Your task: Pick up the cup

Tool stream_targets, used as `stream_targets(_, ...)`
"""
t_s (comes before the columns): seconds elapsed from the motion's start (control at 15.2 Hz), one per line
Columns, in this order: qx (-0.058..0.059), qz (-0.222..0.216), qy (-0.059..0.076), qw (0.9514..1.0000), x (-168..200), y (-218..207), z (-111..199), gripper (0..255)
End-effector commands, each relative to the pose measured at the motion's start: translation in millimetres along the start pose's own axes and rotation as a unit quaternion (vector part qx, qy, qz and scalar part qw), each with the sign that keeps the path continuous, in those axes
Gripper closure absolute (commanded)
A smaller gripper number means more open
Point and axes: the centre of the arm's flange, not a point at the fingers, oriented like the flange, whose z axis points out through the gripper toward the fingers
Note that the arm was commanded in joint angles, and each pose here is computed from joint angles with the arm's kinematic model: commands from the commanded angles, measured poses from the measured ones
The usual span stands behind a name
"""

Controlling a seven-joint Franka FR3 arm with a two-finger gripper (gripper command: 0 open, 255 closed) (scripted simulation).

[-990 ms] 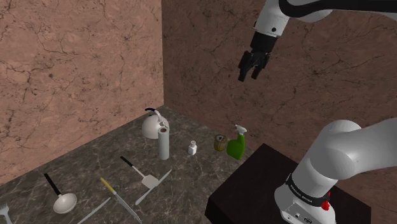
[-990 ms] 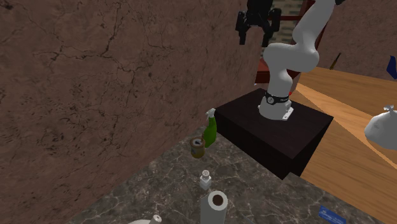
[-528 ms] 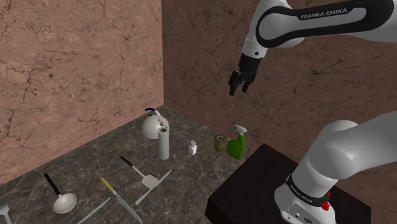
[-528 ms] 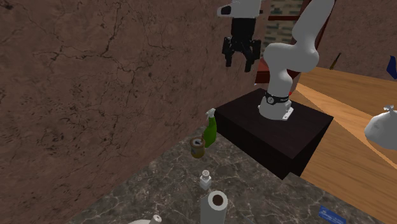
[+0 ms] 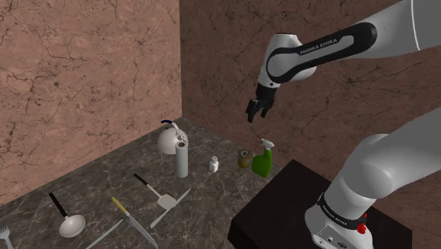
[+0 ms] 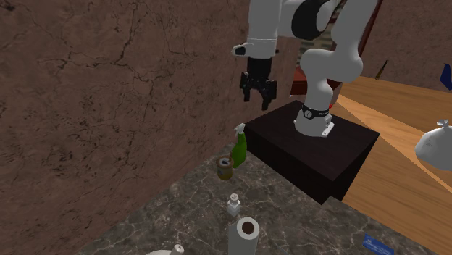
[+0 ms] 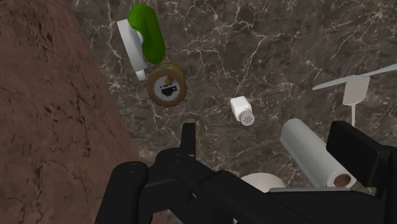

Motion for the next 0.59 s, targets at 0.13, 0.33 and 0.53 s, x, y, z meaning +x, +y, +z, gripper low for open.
stream_targets(0.13,-0.005,0.002,-0.004,1.0,19,14,49,0)
stream_targets(0.33,-0.009,0.003,-0.008,0.9999,31,25,85,0)
stream_targets(0.53,-0.013,0.004,-0.012,0.9998,43,36,122,0)
